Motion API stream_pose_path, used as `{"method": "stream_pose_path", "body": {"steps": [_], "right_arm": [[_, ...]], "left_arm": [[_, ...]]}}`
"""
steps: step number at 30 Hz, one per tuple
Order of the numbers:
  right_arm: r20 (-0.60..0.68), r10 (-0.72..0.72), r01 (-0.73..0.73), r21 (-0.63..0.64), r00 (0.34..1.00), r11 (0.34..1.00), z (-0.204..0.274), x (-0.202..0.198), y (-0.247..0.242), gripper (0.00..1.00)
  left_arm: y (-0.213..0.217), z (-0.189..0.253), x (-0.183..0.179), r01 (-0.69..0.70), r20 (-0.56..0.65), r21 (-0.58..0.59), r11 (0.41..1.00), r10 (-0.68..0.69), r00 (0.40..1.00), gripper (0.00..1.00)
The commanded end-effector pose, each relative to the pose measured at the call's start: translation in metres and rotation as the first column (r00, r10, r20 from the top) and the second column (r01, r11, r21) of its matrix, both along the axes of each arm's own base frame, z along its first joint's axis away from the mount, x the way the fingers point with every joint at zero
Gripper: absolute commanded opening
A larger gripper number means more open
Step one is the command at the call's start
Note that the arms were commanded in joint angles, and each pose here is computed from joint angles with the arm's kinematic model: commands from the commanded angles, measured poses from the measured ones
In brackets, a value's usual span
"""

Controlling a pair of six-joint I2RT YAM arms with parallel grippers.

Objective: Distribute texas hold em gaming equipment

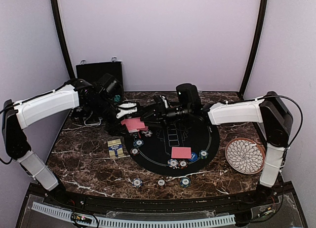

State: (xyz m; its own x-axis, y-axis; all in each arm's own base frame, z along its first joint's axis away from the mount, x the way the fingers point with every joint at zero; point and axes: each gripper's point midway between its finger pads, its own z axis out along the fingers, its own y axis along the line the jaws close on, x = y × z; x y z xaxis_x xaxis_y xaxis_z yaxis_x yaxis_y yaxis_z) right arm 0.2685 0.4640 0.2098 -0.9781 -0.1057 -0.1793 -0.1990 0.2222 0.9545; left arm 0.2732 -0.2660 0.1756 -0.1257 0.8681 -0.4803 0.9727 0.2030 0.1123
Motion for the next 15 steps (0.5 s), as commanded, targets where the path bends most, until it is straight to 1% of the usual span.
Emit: {"method": "stream_pose_path", "body": {"steps": [1, 5, 15], "right_arm": [[0.015, 0.001, -0.002, 0.072, 1.000, 0.997, 0.021, -0.001, 0.000, 0.27], [-0.005, 0.016, -0.015, 0.053, 1.000, 0.998, 0.009, -0.002, 0.002, 0.26], [-0.051, 0.058, -0.055, 0.059, 0.997, 0.997, -0.007, -0.012, 0.013, 0.22]], "left_arm": [[-0.001, 0.018, -0.001, 0.003, 0.031, -0.039, 0.999, -0.002, 1.000, 0.00], [0.000, 0.018, -0.003, 0.004, 0.029, -0.038, 0.999, -0.003, 1.000, 0.00], [-0.001, 0.019, -0.001, 0.004, 0.030, -0.041, 0.999, -0.003, 1.000, 0.00]]}}
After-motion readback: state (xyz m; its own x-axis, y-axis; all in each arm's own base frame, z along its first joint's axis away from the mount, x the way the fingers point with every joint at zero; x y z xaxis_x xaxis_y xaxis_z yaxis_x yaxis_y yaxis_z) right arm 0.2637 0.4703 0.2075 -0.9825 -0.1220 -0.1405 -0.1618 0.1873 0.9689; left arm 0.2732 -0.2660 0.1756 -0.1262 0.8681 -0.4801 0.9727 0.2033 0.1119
